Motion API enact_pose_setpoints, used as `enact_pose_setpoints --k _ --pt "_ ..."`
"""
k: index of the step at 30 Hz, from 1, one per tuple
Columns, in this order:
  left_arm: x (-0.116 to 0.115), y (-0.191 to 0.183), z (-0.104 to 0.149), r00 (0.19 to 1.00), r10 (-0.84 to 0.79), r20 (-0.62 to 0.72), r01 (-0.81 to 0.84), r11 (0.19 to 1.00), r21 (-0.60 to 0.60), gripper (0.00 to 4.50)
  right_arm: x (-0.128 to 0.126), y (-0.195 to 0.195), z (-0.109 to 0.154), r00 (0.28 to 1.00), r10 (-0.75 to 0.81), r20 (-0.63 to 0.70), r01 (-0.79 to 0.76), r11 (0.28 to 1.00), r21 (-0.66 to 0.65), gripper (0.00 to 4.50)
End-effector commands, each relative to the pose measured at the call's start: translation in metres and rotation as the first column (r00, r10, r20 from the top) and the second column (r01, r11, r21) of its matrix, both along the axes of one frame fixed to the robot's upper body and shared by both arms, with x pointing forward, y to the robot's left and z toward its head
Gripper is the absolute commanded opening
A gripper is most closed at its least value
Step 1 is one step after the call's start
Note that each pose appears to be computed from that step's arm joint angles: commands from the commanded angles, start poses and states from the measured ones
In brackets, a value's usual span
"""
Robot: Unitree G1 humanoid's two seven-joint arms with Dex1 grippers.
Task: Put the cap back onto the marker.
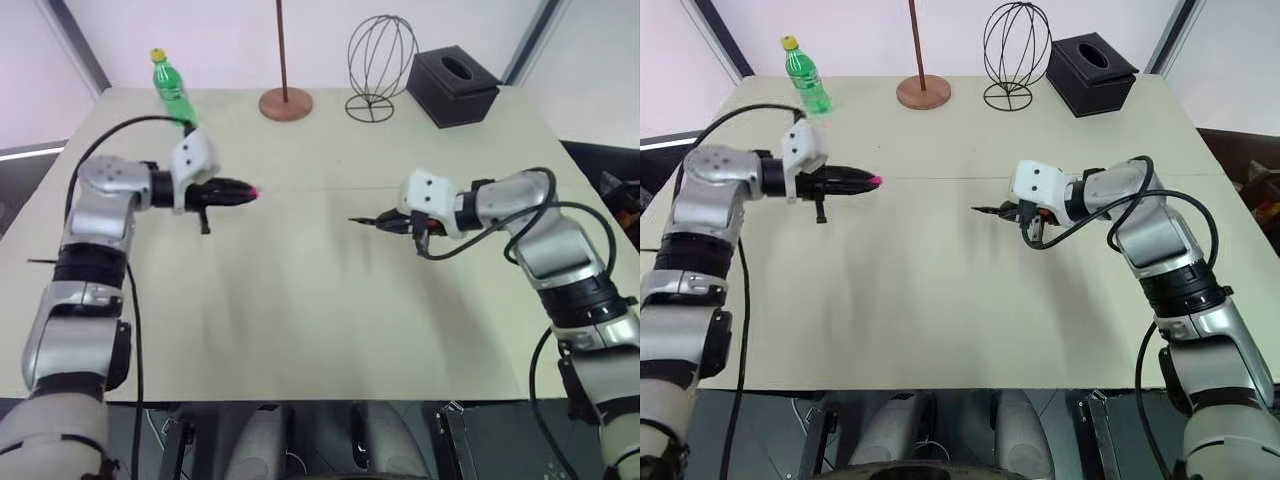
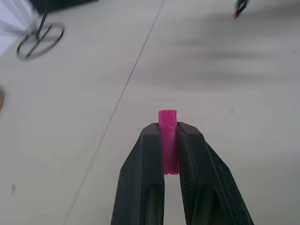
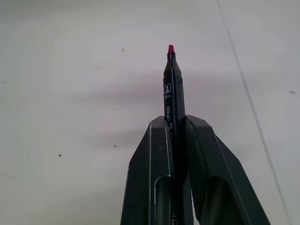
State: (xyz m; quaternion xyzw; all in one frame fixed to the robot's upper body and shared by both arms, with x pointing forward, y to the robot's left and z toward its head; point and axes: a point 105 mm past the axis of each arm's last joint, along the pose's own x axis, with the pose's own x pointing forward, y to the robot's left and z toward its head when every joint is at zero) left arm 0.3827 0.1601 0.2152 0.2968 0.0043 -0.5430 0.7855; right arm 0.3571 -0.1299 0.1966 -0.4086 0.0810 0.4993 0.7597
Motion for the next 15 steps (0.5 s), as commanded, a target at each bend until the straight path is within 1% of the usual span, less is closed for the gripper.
enact_pose_setpoints --k 1,4,6,10,15 --pt "-0.006 -0.026 0.007 0.992 -0.12 0.025 0.119 0.992 0.035 0.08 0.004 0.006 0.019 0.997 0.044 0.065 -0.043 0.999 -0.018 0.0" --pt "-0.008 -0.043 0.002 0.982 -0.186 0.02 0.185 0.981 0.057 0.08 0.004 0.01 0.025 0.994 0.079 0.075 -0.077 0.996 -0.038 0.0" --pt "-0.008 -0.048 0.0 0.978 -0.207 0.025 0.204 0.976 0.069 0.08 0.003 0.012 0.026 0.993 0.098 0.069 -0.095 0.994 -0.046 0.0" --pt "-0.007 -0.064 -0.004 0.964 -0.255 0.072 0.247 0.964 0.097 0.08 -0.005 0.02 0.03 0.99 0.14 -0.008 -0.14 0.99 -0.009 0.0" --pt "-0.006 -0.075 -0.007 0.954 -0.288 0.085 0.279 0.955 0.101 0.08 -0.005 0.022 0.031 0.989 0.144 -0.022 -0.144 0.99 -0.008 0.0"
